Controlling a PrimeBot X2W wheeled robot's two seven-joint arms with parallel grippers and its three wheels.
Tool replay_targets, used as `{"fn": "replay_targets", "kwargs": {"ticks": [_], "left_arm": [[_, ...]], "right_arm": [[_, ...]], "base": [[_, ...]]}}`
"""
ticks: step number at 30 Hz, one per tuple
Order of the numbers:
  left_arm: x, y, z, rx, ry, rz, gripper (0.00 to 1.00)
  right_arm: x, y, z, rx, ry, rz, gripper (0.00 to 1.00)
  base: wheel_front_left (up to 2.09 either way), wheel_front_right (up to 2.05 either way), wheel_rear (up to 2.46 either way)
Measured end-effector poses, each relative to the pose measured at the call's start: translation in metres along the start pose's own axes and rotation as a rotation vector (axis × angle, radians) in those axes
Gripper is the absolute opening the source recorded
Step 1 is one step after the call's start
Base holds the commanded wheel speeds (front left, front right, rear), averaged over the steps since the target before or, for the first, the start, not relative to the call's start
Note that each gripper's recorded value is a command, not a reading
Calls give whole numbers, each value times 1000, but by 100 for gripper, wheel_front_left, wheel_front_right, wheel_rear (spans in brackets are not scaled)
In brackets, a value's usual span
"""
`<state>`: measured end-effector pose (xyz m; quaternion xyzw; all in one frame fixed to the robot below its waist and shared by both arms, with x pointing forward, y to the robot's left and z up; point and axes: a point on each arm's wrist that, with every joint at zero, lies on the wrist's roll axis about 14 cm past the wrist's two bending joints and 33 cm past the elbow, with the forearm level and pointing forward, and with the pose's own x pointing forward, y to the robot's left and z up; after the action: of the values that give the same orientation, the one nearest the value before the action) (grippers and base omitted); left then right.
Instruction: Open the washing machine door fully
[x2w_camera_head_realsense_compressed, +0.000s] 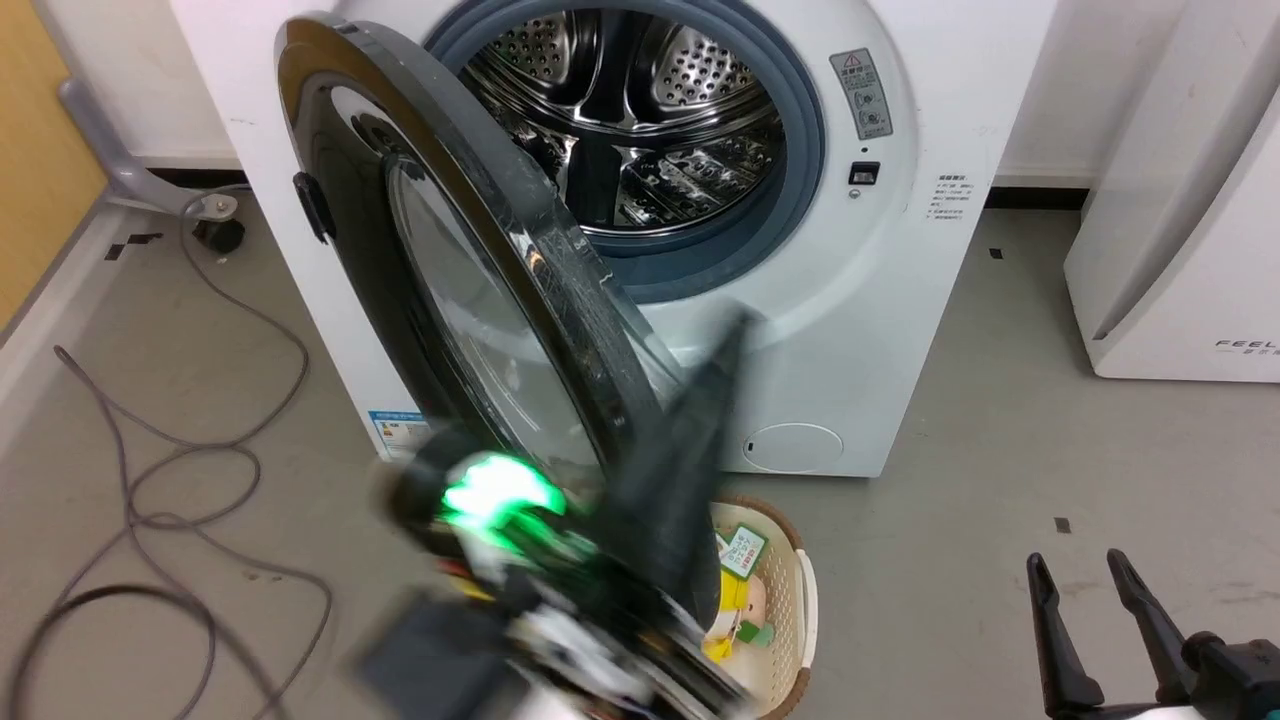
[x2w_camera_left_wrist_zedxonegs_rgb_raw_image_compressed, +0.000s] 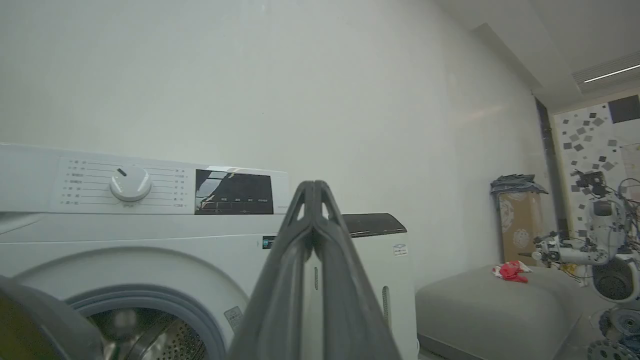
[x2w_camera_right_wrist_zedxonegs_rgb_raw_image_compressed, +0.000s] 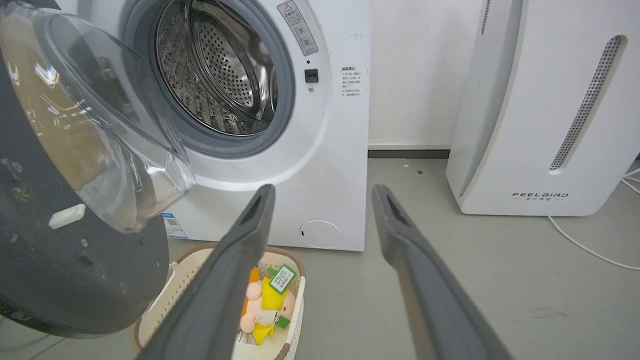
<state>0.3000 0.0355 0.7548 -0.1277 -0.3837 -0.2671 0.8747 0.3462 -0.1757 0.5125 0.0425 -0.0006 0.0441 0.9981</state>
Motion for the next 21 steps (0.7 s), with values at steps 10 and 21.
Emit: {"fn": "replay_targets", "kwargs": {"ticks": [10, 21], "left_arm": [[-58, -63, -98, -213, 507, -113, 0], [-119, -71, -169, -265, 804, -87, 0]], "right_arm": [[1, 0, -2, 1, 6, 2, 100], [2, 1, -10, 12, 26, 4, 100]], "base": [[0, 0, 0], [0, 0, 0]]}}
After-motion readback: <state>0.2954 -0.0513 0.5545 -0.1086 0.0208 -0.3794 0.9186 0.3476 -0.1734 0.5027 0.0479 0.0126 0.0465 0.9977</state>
